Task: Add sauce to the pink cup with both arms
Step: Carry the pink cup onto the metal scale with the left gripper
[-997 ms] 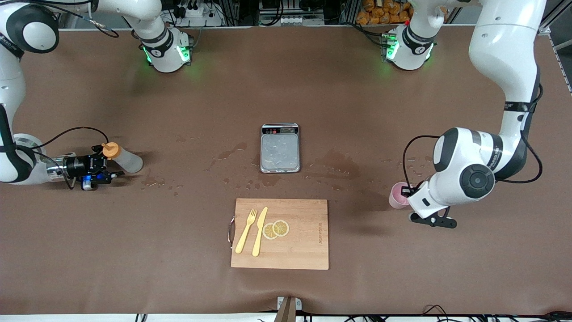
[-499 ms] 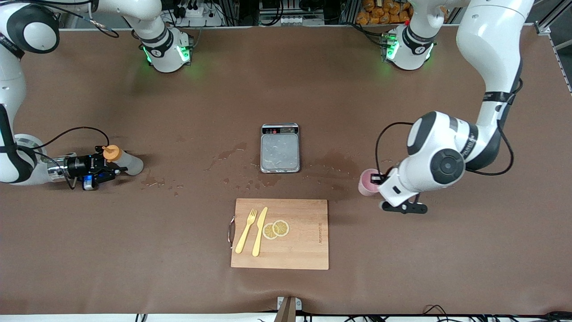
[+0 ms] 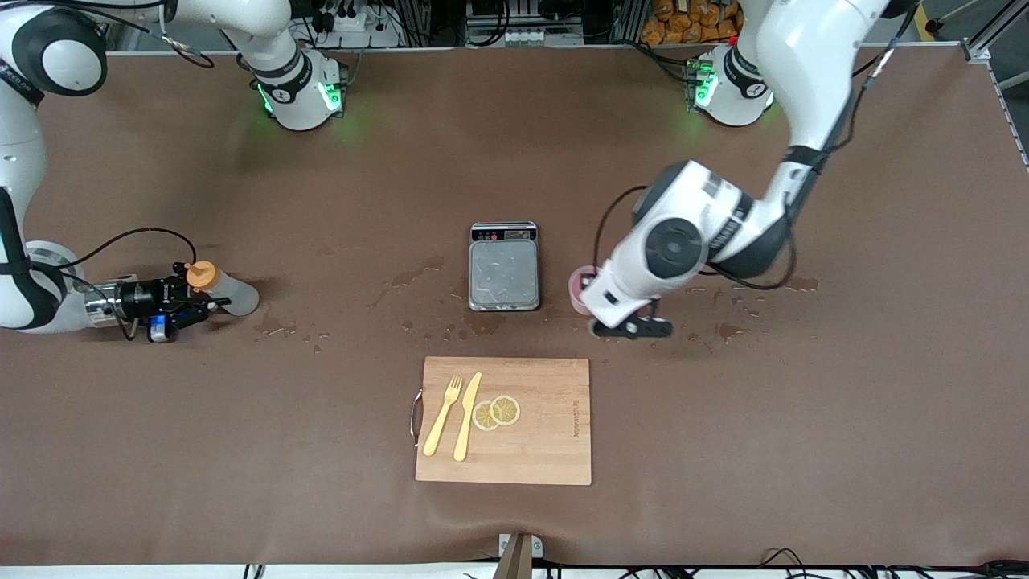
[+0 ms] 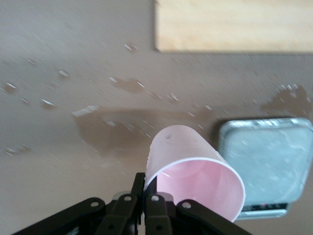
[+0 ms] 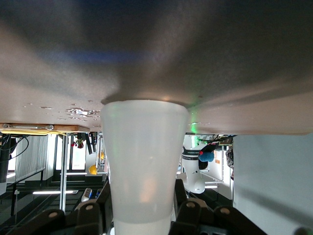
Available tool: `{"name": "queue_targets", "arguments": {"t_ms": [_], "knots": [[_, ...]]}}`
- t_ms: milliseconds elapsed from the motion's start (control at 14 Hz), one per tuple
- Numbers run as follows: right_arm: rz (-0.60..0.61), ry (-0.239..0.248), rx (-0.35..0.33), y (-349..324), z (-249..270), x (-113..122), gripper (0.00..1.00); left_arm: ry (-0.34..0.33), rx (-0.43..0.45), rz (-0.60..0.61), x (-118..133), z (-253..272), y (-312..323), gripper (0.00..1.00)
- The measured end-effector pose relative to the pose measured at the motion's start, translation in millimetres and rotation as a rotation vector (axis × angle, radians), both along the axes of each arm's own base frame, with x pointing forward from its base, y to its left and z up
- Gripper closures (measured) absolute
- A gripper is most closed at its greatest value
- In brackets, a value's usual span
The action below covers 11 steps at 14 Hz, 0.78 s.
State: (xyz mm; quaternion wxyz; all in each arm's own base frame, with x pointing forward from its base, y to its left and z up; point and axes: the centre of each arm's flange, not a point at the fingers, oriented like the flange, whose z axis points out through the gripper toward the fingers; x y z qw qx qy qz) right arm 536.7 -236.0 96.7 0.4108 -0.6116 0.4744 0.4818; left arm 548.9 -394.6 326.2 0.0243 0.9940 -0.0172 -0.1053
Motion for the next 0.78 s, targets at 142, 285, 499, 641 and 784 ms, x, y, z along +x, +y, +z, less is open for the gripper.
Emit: {"name": "queue_targets", "arguments": {"t_ms": [142,285,499,641,784], "knots": [[0.0,0.0,0.0,0.0,0.1,0.1,0.49,0.015,0.016,0.004,-21.0,-8.9,-27.4,0.96],[-0.002,0.008,-0.002,-0.1,0.3,0.3,0.49,0.024,0.024,0.014,-39.0,-24.0,-53.4,0.96],[-0.009,0.039,-0.012,-0.8,1.6,1.8,0.49,0.017,0.007,0.039,-60.3,-45.2,-92.9,0.96],[-0.014,0.056,-0.021,-2.0,4.3,4.6,0.48,-0.006,-0.02,0.057,-63.4,-46.8,-106.4,0.96],[-0.012,0.075,-0.031,-0.9,11.6,10.5,0.48,-0.021,-0.036,0.071,-61.3,-45.4,-109.3,0.96]]}}
